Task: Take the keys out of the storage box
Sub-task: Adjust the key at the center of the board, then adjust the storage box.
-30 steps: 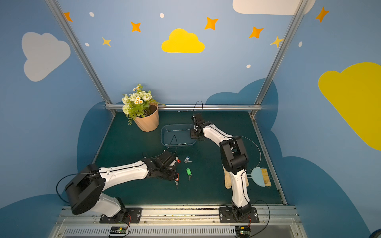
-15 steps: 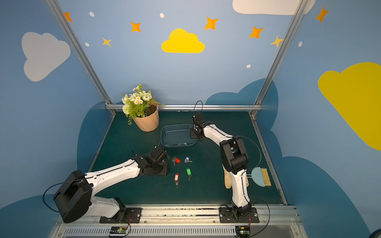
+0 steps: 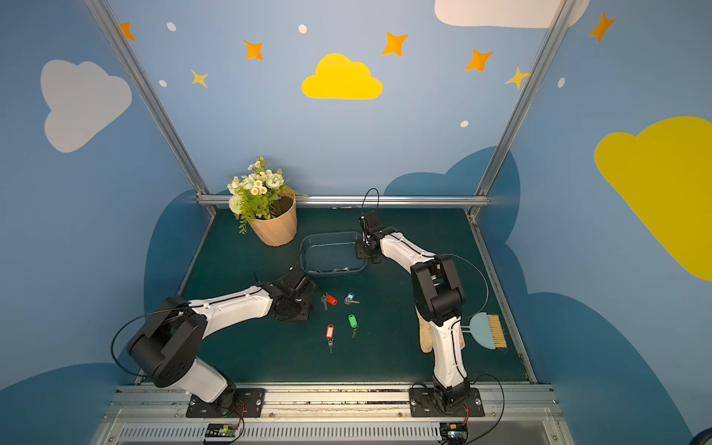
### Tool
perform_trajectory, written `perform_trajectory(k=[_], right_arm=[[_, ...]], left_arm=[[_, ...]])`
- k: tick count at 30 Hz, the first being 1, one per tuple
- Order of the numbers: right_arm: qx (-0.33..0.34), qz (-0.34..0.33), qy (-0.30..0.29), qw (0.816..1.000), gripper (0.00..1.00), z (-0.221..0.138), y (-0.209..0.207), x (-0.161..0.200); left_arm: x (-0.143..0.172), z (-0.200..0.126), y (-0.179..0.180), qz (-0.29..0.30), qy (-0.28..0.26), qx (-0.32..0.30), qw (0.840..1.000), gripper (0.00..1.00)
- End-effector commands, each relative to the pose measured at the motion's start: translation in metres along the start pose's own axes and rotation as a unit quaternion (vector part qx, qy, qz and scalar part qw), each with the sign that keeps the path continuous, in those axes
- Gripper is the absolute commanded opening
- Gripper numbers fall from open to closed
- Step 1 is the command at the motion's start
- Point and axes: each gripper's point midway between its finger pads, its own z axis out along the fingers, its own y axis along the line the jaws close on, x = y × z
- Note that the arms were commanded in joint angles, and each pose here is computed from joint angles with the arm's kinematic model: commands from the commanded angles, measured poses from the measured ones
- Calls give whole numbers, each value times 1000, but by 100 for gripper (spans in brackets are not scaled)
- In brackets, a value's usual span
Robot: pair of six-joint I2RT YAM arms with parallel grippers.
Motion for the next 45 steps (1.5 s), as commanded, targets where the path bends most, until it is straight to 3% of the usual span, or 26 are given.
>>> perform_trajectory(k=[1, 8, 10, 14, 18, 22, 25, 28, 33, 42, 45], right_arm=[[8, 1, 19, 1000, 1, -3, -8, 12], [8, 2, 20, 1000, 2, -5, -10, 14], [8, 2, 19, 1000, 2, -7, -11, 14], [8, 2, 17, 1000, 7, -10, -13, 14], [4, 2, 13, 1000, 8, -14, -12, 14], [-1, 2, 11, 1000, 8, -15, -11, 13], [-3, 4, 6, 1000, 1, -17, -12, 15], [-17, 6, -27, 999, 0, -21, -9, 12], [-47, 16, -109, 993, 0, -31, -2, 2], [-75, -4, -188, 979, 0, -34, 14, -16], [-88, 10, -213, 973, 0, -31, 18, -25]], left_arm=[[-7, 1, -1, 10, 2, 2, 1000, 25], [-25, -19, 3, 11, -22, 1, 1000, 29], [-31, -29, 3, 13, -34, 4, 999, 35], [-48, -57, -3, 19, -63, 21, 998, 58], [-74, -84, -5, 15, -106, 46, 993, 64], [-114, -92, 2, -31, -137, 106, 984, 73], [-141, -86, 4, -59, -139, 150, 977, 74], [-162, -74, -2, -71, -129, 191, 970, 71], [-185, -52, -20, -78, -105, 276, 952, 48], [-198, -34, -21, -59, -90, 265, 958, 26], [-204, -36, -19, -54, -98, 256, 960, 8]])
